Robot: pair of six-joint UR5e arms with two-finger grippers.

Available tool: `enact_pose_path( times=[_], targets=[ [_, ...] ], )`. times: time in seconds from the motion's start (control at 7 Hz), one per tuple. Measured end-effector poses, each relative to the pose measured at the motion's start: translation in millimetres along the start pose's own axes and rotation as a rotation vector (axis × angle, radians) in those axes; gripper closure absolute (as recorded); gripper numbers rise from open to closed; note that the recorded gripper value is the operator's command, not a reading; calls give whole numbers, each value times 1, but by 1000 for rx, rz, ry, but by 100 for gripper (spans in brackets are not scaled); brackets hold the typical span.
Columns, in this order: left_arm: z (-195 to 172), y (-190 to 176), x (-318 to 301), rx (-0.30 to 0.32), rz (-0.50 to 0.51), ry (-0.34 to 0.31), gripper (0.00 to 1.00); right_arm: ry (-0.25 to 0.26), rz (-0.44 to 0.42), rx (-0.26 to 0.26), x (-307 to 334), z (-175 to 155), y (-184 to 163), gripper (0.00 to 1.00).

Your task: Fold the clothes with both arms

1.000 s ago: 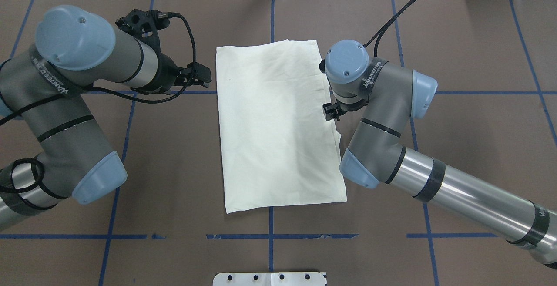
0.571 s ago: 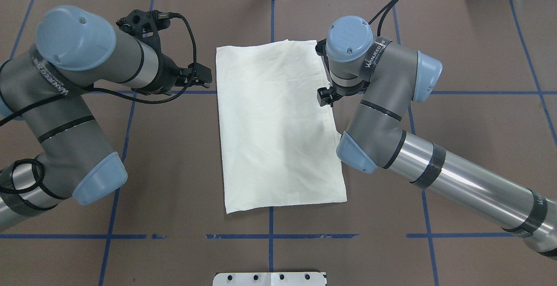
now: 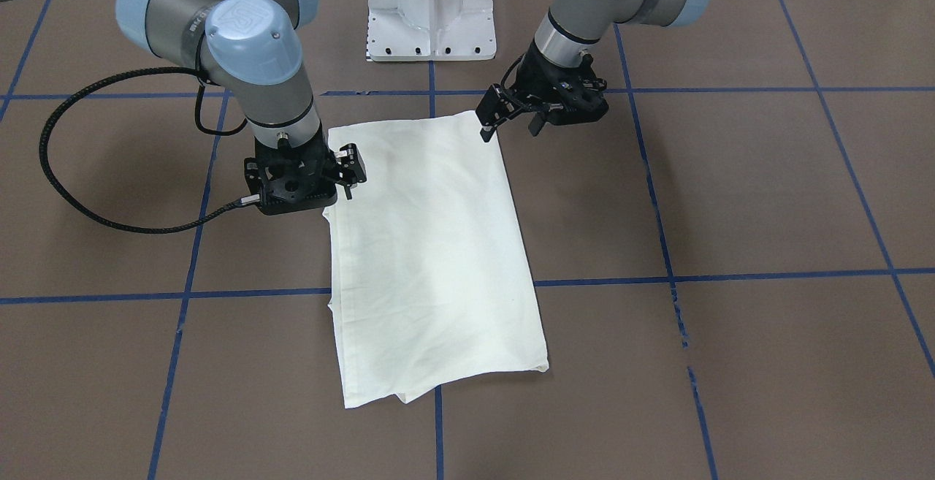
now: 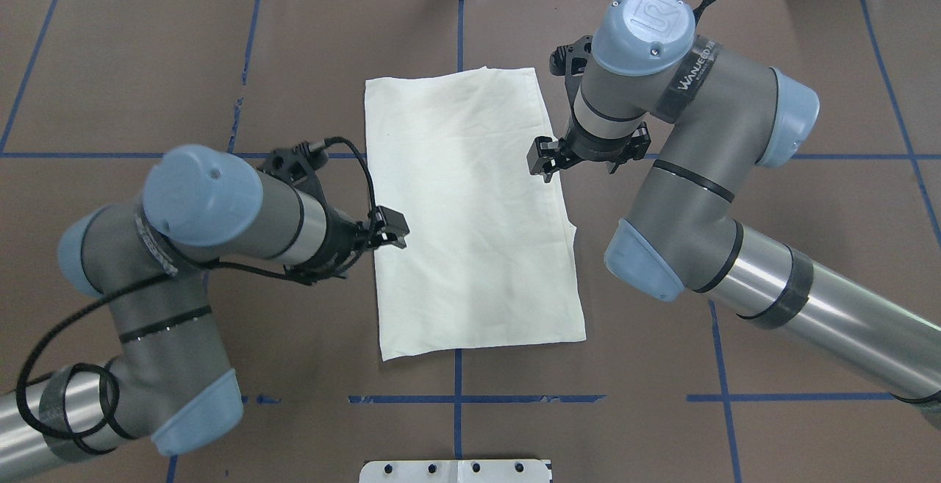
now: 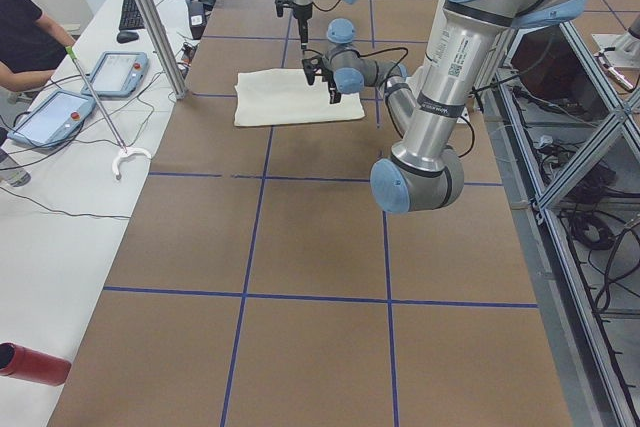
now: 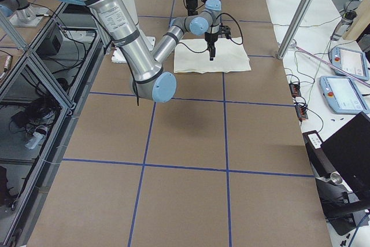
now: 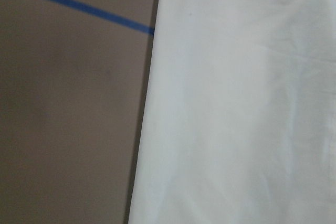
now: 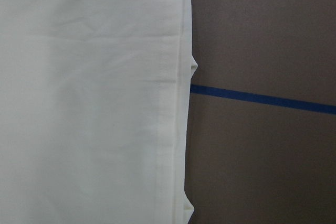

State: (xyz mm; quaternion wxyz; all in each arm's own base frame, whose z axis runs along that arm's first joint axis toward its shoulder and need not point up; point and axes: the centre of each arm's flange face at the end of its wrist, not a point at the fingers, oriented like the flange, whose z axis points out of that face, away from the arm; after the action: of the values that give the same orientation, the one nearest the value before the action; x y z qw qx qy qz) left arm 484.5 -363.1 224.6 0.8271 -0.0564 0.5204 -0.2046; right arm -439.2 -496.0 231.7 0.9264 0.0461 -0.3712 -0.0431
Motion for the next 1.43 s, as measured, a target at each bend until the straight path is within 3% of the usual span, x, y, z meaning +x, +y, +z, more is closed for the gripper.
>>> enact_pose_path(
  times=[0.29,0.57,0.86,1.43],
  targets=[
    [39,60,-10,5,-173,-51,4,-23,39,-13,11,-5,13,0],
    [72,91,-19,44,-257,-102,9,-28,52,-18,12,-4,20,0],
    [93,96,-23,80,-272,-136,16,-27,59,-19,11,-3,21,0],
    [99,95,-28,102,-266,-182,26,-27,60,-20,11,-3,21,0]
  ],
)
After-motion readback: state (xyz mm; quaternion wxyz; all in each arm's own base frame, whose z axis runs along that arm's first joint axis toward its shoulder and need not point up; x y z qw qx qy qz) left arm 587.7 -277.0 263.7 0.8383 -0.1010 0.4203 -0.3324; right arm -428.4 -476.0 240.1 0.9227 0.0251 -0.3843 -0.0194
